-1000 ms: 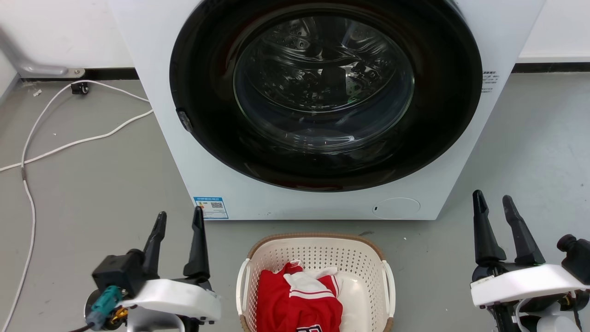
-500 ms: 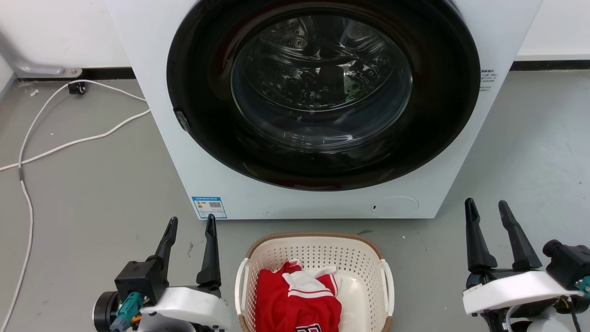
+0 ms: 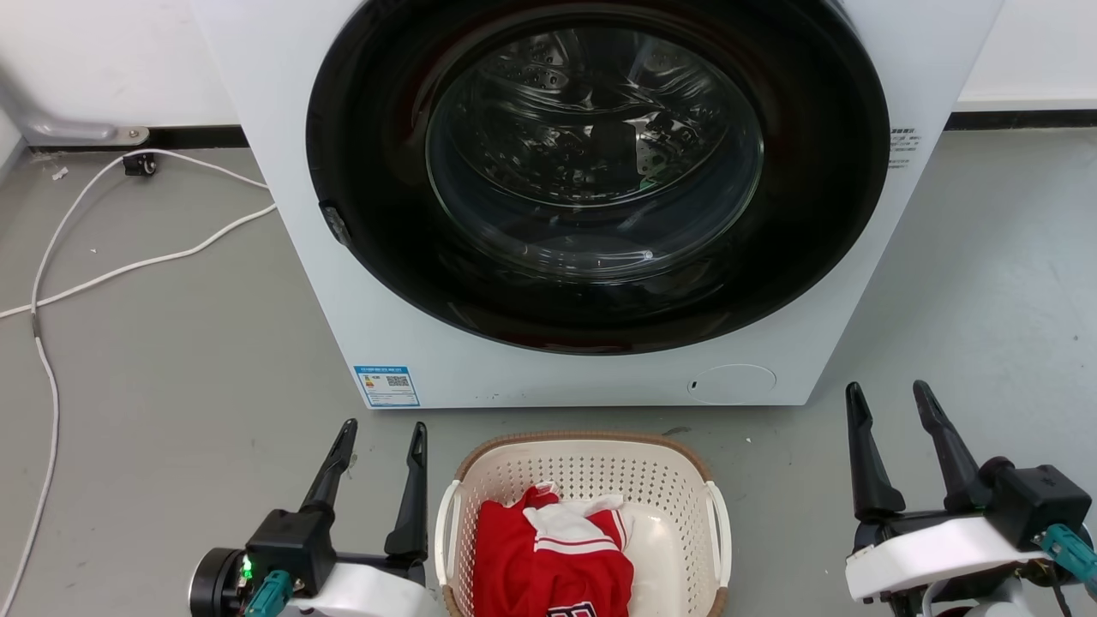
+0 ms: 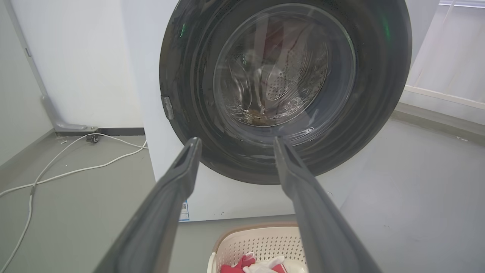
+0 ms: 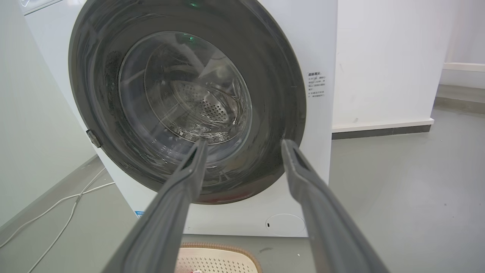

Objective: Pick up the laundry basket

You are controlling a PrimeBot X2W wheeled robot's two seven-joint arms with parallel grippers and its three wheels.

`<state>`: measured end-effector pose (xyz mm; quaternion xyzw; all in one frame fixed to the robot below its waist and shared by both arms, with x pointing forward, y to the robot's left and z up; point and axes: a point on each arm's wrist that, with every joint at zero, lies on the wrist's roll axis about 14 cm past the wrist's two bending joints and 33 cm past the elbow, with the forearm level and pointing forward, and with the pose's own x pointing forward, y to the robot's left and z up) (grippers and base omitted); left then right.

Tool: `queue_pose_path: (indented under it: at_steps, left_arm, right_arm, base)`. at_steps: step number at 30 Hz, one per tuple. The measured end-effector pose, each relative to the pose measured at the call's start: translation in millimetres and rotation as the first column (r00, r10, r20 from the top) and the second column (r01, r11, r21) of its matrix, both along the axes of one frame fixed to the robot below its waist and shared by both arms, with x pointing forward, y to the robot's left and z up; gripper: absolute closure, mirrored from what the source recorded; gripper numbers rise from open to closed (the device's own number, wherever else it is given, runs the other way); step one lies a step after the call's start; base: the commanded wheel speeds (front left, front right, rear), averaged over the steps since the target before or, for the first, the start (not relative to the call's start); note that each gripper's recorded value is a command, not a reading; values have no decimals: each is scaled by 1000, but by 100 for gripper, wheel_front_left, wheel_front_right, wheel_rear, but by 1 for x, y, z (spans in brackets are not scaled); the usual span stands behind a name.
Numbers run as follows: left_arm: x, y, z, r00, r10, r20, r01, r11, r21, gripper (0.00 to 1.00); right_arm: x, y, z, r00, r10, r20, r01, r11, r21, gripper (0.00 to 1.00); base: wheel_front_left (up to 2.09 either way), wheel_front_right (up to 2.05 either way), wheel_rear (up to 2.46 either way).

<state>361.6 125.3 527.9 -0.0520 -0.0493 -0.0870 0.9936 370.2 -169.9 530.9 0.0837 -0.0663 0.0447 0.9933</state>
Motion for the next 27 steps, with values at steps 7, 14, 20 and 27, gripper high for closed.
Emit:
queue_pose_path:
  at_steps: [7,14,20,27]
  left_arm:
    - [-1,6,-1,1000,17,9,-17,1000,-17,0]
    - [-2,8,-3,1000,14,21,-15,1000,7,0]
    - [-7,-1,-16,999,-37,-3,37,997,65,0]
    - [-7,-3,-17,999,-46,4,46,995,89,0]
  right_arm:
    - [-4,-4,-17,999,-13,-46,14,1000,23,0]
    - [-5,-1,-22,999,-6,-53,5,1000,-8,0]
    - [-5,0,-21,999,-3,-43,1,999,-50,0]
    - [-5,1,-19,1000,1,-27,-3,996,-84,0]
  base:
    - [0,0,0]
    - [0,0,0]
    - [0,0,0]
    - [0,0,0]
